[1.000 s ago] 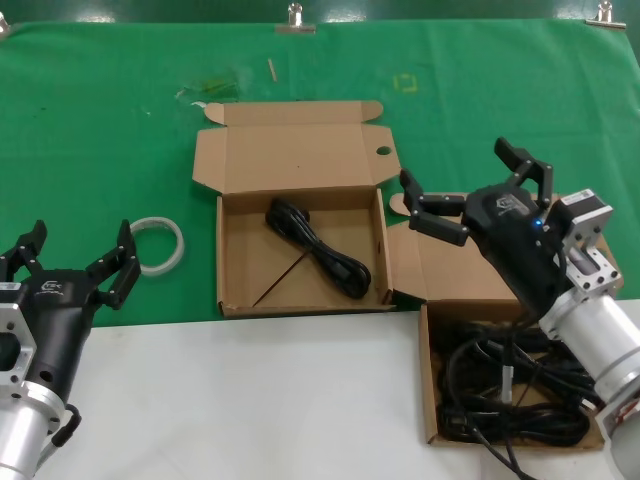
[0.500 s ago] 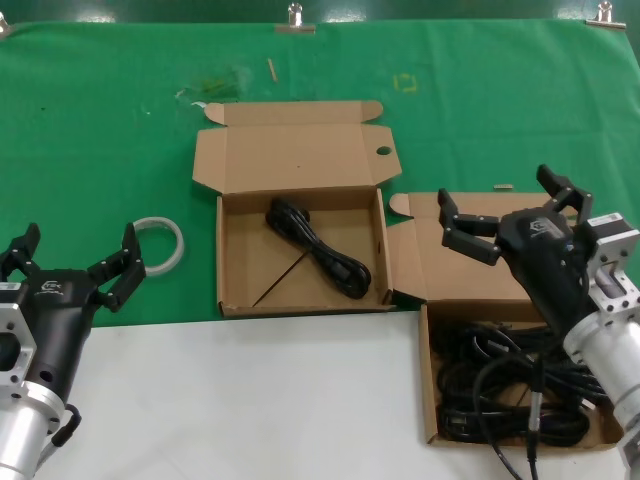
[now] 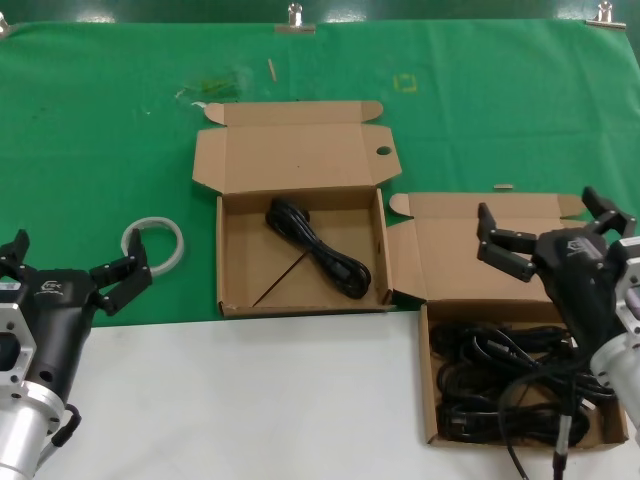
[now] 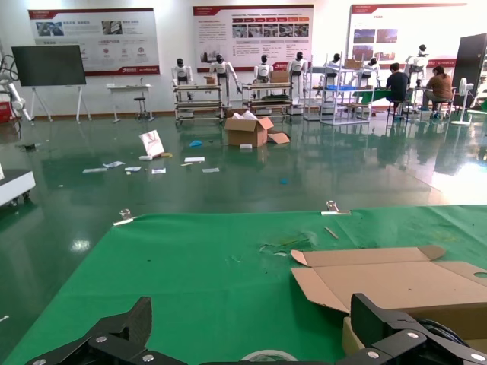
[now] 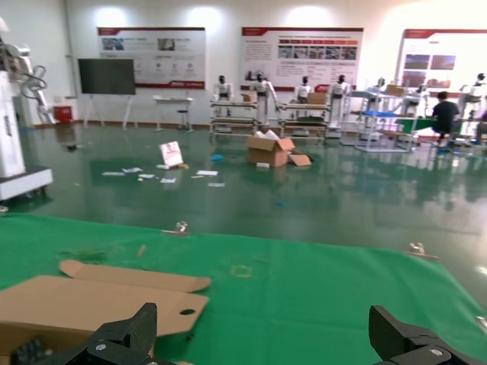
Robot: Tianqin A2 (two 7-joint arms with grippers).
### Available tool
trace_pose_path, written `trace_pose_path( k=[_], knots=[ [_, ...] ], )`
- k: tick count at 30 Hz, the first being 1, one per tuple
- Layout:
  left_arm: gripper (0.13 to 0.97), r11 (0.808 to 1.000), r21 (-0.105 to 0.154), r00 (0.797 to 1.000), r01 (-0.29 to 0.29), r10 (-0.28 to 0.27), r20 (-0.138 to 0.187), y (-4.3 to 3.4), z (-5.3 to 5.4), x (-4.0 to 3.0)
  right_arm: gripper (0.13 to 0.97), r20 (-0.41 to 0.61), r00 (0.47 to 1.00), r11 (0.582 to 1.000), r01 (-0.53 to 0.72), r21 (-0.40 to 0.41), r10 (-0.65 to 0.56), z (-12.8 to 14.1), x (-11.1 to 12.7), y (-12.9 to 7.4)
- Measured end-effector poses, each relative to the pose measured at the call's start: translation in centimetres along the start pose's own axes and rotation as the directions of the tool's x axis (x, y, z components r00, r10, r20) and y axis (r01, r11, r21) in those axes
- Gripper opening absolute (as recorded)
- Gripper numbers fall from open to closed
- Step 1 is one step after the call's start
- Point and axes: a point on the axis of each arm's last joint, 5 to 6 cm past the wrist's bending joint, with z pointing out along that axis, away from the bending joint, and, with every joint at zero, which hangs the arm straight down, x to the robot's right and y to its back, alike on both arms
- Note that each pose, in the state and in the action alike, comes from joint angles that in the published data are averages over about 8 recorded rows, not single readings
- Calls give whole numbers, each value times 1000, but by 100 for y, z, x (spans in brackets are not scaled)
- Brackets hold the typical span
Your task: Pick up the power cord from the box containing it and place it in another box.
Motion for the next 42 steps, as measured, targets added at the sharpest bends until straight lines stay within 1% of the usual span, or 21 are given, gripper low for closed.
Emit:
trace_pose_path(
  k=[3,12,42],
  knots=[
    [907,1000,0,1000,0,0,0,0,0,0,966,-25,1000,1000,3,-6,-4,-52,14,6],
    [962,1000,0,1000,0,0,0,0,0,0,966,-70,997,1000,9,-14,-10,-147,37,12],
    [966,1000,0,1000,0,0,0,0,0,0,966,-71,997,1000,10,-14,-11,-150,38,12]
  ],
)
